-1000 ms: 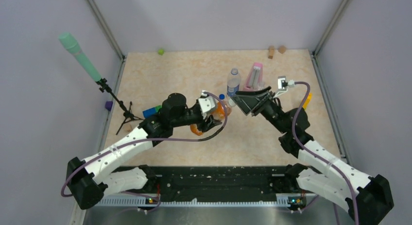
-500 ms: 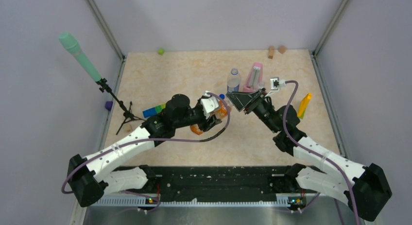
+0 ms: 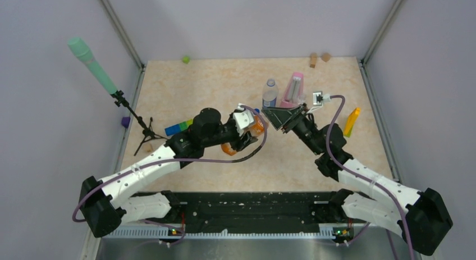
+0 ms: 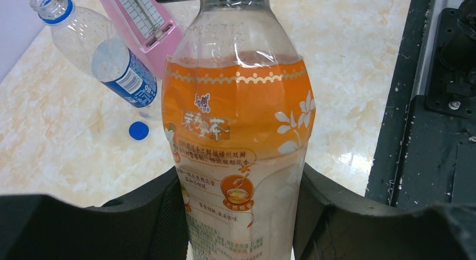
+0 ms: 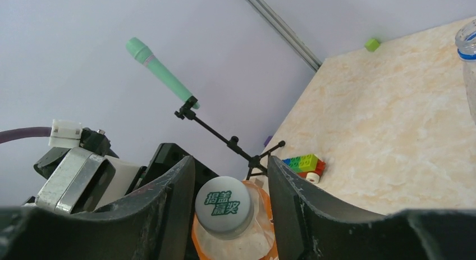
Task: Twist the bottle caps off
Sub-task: Unscrew the bottle cap from the plastic bottle.
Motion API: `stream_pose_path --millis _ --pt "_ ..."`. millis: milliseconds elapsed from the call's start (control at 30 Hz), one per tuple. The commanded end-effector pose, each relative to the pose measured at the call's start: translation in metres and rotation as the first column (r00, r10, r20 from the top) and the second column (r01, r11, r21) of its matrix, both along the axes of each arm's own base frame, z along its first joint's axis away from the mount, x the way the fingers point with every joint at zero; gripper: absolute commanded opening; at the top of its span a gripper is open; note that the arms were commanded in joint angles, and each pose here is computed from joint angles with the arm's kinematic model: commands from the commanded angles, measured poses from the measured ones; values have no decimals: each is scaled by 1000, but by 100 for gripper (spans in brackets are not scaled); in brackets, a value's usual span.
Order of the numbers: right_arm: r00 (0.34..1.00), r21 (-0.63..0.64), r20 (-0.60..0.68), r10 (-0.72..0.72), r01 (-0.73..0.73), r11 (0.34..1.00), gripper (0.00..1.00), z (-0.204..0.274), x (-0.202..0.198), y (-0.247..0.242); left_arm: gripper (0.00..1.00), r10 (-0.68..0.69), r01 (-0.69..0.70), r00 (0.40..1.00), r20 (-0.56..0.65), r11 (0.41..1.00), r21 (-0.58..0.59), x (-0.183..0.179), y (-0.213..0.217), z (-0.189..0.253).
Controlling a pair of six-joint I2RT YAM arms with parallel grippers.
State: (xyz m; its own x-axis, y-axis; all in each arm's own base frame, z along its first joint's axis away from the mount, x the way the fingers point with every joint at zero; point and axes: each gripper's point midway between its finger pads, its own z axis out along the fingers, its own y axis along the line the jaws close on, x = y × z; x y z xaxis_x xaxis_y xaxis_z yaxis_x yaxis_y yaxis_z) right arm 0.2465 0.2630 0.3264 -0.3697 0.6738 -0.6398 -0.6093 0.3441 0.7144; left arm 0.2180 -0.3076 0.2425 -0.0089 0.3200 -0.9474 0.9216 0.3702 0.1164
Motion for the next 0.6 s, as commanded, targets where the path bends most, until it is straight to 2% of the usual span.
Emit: stream_pose_path --millis 0,100,200,233,333,433,567 --pt "999 33 41 -2 1 999 44 12 -5 -3 0 4 0 999 53 997 -82 6 -9 34" --pt "999 43 48 -26 24 999 32 14 -4 -8 0 2 3 999 52 997 -80 6 -10 33" --pt "997 47 69 -24 21 999 11 17 -7 -9 0 -17 21 999 45 996 -90 3 -12 34" --pt "996 38 83 -14 11 999 2 17 -8 -8 0 -25 29 999 45 995 -99 1 -13 37" --pt "983 -9 182 32 -31 999 0 24 -18 -2 0 -106 109 994 30 988 -113 -10 -21 40" --pt "941 -80 328 85 -62 995 0 30 -33 2 0 -163 159 986 -19 980 -122 -20 -26 38" --pt "858 -239 432 278 -188 953 0 34 -54 19 0 -278 262 958 -74 949 -177 -36 -24 45"
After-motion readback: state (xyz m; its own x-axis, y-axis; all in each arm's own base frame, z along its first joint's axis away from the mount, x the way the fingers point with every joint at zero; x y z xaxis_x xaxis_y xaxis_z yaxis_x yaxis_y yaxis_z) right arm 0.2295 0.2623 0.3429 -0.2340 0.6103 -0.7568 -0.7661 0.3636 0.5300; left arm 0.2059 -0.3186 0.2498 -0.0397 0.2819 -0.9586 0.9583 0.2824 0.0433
